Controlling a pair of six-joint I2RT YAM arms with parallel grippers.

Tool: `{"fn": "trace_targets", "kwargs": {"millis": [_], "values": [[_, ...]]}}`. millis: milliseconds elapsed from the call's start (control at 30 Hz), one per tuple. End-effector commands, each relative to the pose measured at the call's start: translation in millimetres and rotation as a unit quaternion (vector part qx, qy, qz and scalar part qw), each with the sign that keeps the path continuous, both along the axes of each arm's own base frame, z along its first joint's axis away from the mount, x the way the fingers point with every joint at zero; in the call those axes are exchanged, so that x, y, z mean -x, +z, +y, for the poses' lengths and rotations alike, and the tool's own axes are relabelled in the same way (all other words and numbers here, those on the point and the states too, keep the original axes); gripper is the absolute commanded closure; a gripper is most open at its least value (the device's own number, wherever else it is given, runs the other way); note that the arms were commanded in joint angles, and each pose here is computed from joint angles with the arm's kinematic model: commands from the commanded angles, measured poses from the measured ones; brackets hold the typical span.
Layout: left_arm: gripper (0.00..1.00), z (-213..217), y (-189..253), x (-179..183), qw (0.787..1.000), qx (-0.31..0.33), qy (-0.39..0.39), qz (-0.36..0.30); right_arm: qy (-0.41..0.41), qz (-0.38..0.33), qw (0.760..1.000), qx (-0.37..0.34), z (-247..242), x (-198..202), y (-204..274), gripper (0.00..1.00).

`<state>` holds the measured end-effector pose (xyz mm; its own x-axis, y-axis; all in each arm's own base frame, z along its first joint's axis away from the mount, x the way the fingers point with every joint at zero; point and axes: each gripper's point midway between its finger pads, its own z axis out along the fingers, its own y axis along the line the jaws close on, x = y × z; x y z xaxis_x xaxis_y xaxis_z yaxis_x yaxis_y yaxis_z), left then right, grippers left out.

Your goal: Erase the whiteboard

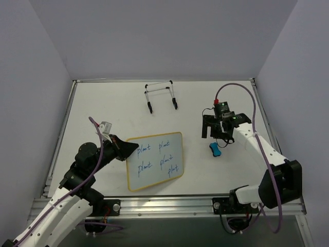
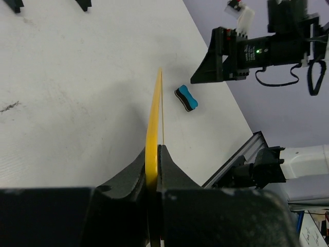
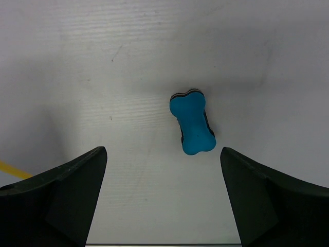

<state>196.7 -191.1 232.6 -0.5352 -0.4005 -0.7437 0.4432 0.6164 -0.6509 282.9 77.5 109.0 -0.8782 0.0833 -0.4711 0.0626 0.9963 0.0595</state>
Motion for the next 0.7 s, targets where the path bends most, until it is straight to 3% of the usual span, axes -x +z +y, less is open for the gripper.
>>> {"fn": "trace_targets", "kwargs": {"millis": [0,467,667], "values": [[0.98,26,-6,-2,0.997,-0.048,0.060,0.002,-0.010,0.050,0.998,0.035,-7,9,-35,0.13],[0.98,14,-15,8,0.998,-0.050,0.023,0.017,0.002,0.115,0.992,0.047,-4,10,-94,0.21],[0.98,5,-12,10,0.999,-0.037,-0.001,0.011,-0.020,0.117,0.992,0.031,-18,6,-92,0.33]]}}
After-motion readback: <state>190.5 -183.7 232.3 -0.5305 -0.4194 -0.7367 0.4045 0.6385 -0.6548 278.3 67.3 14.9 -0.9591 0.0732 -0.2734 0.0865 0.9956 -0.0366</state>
